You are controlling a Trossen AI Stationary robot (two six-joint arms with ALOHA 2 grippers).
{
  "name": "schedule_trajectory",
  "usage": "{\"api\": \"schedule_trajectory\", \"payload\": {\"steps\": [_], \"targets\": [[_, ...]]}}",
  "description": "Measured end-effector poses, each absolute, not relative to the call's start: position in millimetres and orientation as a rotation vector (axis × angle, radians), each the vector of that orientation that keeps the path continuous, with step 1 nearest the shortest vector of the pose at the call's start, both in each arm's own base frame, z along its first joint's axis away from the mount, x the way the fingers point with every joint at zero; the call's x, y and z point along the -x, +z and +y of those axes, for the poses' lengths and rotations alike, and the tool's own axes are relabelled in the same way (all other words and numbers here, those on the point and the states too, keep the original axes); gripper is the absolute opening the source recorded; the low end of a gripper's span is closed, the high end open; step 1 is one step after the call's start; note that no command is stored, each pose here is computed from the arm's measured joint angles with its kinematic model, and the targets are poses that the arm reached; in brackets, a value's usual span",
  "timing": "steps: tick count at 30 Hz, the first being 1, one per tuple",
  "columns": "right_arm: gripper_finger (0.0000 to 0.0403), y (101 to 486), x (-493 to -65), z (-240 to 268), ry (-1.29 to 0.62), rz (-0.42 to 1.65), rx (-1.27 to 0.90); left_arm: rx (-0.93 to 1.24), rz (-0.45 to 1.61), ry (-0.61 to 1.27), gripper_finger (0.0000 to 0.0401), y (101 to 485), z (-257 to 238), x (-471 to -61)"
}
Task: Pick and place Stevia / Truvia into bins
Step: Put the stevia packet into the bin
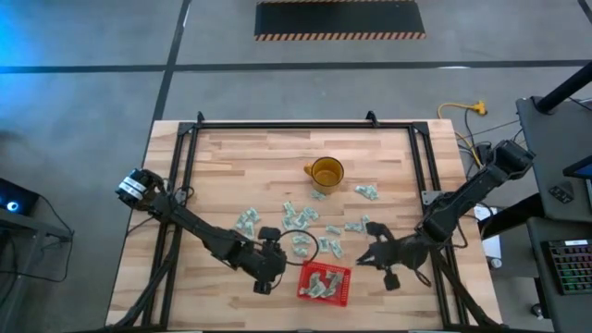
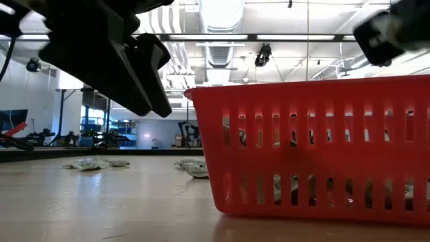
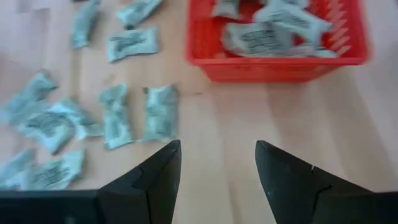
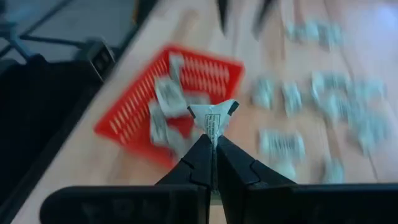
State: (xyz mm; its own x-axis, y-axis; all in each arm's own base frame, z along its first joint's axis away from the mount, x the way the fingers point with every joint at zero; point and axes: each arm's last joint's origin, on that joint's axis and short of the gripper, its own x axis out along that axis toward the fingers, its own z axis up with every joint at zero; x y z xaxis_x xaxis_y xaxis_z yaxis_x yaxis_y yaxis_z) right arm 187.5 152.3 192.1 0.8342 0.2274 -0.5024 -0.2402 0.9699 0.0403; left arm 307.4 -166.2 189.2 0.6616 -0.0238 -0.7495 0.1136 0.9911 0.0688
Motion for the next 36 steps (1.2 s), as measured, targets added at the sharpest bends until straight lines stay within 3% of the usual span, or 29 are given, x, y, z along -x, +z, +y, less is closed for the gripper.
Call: {"api": "schedule_trajectory", "payload": {"steps": [10,27,36], "targets": [[0.0009,176,-211,172,0.325,0.362,0.210,-0.204,0.755,-0.095,0.0190,173,-160,-305],[0.0010,179,-250,193,0.340,0.431,0.205,-0.093,0.629,-0.107,0.0190,144,-125,-307],[0.0033,175,-257,197,0.330,0.486,0.211,-0.045,0.647,-0.141,0.0190,129,-121,-318]]}}
